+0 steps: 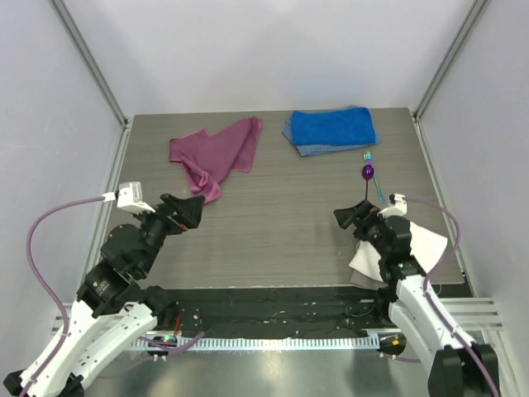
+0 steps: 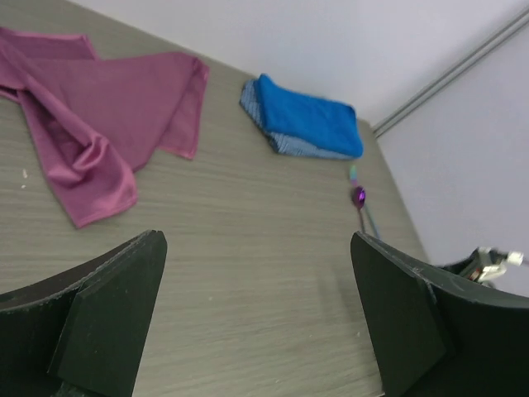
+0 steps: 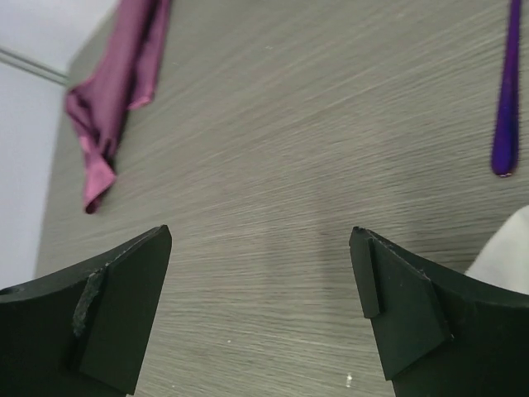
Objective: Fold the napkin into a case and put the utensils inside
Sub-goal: Move the crumpled napkin to the center of the board.
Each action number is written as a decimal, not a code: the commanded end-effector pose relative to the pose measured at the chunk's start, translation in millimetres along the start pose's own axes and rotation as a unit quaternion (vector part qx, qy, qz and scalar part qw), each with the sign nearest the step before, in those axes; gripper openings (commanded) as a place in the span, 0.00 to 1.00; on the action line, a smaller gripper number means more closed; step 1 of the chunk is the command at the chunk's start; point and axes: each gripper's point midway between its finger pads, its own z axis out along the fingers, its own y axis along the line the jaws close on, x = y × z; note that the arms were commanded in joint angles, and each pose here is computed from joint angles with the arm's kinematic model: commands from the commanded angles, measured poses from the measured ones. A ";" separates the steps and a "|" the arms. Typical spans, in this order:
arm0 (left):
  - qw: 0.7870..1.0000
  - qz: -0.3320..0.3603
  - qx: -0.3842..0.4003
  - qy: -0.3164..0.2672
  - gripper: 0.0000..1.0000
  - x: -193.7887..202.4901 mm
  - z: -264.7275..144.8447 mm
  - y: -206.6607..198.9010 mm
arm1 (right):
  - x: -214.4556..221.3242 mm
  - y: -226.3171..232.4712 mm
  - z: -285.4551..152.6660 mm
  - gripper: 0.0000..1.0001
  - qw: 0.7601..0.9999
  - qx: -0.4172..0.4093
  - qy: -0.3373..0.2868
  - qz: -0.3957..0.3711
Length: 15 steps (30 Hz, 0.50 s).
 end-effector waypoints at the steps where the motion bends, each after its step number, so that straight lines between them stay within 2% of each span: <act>1: 0.998 0.042 -0.011 0.050 1.00 19.0 -3.4 9.0 | -32.1 7.3 15.4 1.00 0.998 0.036 -0.002 -0.045; 4: 0.993 0.065 -0.052 0.084 1.00 27.8 9.1 15.5 | -30.7 19.2 29.1 1.00 0.998 0.015 0.032 -0.054; 5: 0.992 0.068 -0.063 0.080 1.00 18.7 12.2 12.6 | -33.7 26.2 33.0 1.00 0.998 0.006 0.038 -0.055; 7: 0.980 0.109 -0.103 0.131 1.00 38.3 30.4 21.5 | -23.4 20.5 45.6 1.00 0.996 0.020 0.068 -0.055; 8: 0.977 0.119 -0.112 0.139 1.00 34.4 38.1 17.1 | -32.2 30.1 52.7 1.00 0.996 0.017 0.067 -0.054; 10: 0.952 0.168 -0.152 0.204 1.00 63.2 59.0 29.8 | -13.9 32.2 67.6 1.00 0.992 0.025 0.111 -0.063; 12: 0.942 0.193 -0.163 0.222 1.00 62.5 77.2 23.4 | -22.5 50.9 85.0 1.00 0.990 0.019 0.114 -0.080; 13: 0.919 0.228 -0.186 0.262 1.00 84.9 94.8 34.9 | -20.7 56.6 91.2 1.00 0.988 0.013 0.121 -0.091; 15: 0.904 0.254 -0.210 0.273 1.00 86.4 118.1 38.3 | -18.4 70.7 108.5 1.00 0.985 -0.002 0.139 -0.104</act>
